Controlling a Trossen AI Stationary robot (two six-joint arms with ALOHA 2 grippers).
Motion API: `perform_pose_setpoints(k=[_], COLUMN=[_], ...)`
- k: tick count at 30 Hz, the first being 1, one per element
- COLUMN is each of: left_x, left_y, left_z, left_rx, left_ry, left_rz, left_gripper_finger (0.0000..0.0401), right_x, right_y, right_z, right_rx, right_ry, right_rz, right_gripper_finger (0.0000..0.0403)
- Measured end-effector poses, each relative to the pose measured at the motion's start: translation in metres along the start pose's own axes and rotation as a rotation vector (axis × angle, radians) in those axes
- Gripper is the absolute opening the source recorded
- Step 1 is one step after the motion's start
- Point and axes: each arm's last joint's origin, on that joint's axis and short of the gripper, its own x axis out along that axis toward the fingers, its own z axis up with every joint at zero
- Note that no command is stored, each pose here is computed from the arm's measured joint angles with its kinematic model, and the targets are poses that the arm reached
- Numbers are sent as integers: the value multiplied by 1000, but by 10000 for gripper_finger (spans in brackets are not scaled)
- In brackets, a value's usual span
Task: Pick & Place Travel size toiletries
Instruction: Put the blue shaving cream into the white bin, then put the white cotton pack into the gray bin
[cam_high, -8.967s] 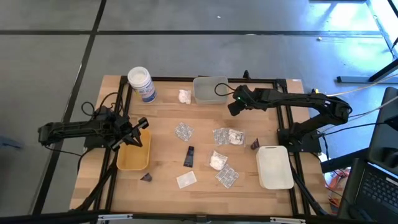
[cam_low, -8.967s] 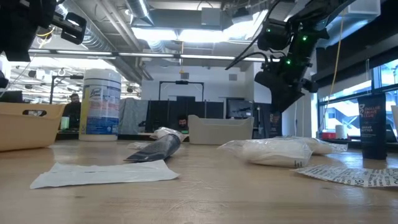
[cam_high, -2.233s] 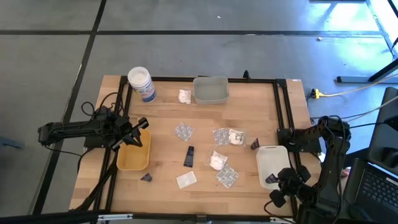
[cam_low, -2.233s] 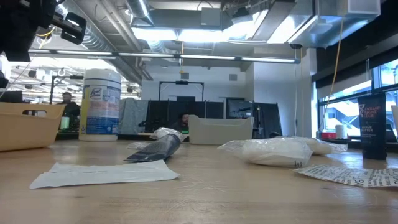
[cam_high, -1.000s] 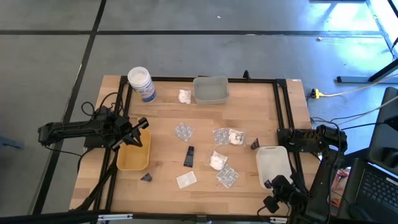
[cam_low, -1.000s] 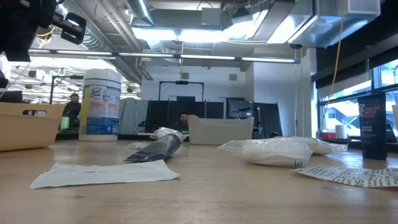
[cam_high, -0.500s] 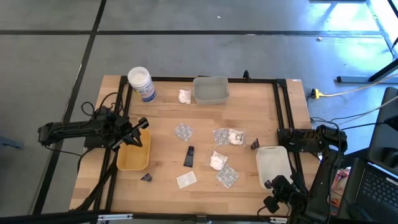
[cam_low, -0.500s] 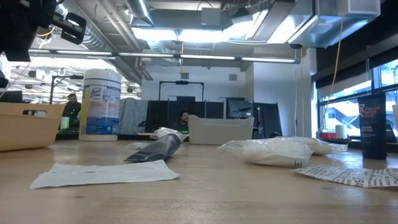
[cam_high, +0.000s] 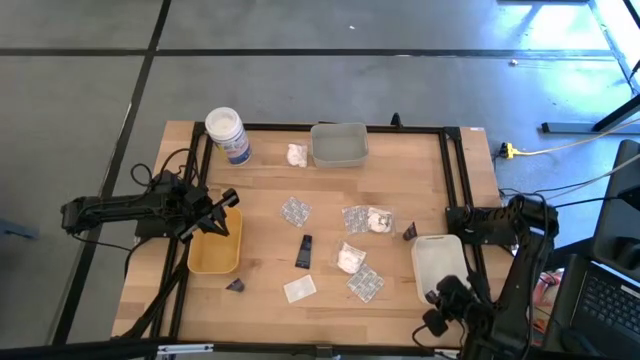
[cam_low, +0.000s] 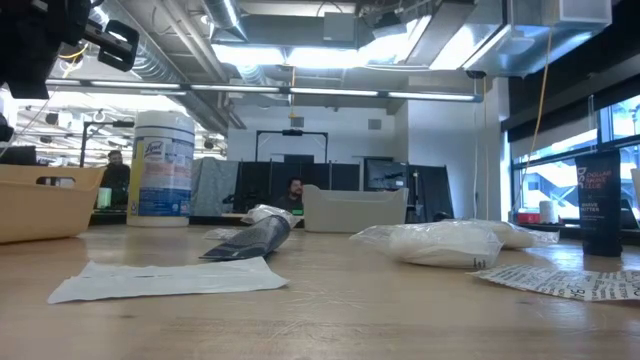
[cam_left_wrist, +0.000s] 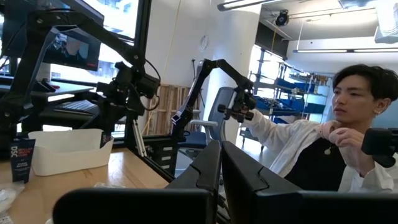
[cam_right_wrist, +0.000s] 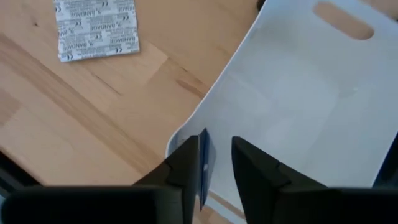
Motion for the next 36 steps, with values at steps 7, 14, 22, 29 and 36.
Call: perform_pose_setpoints(k=[7, 14, 22, 29, 36], left_x=[0, 0, 0, 0, 0], left_y=[0, 0, 0, 0, 0], left_z=[0, 0, 0, 0, 0], left_rx=[0, 0, 0, 0, 0], left_ry=[0, 0, 0, 0, 0], left_rz=[0, 0, 0, 0, 0], left_gripper_finger=[12, 13, 11, 11, 13], right_x=[-1, -5, -5, 5, 19], right_y=[-1, -2, -6, -17, -34], right_z=[21, 64, 125, 181, 235], right_rx=[-22, -3, -6, 17, 61], right_ry=[-79, -126, -153, -145, -103], right_rz=[-14, 7, 12, -47, -70], right_gripper_finger=[134, 135, 110, 106, 118])
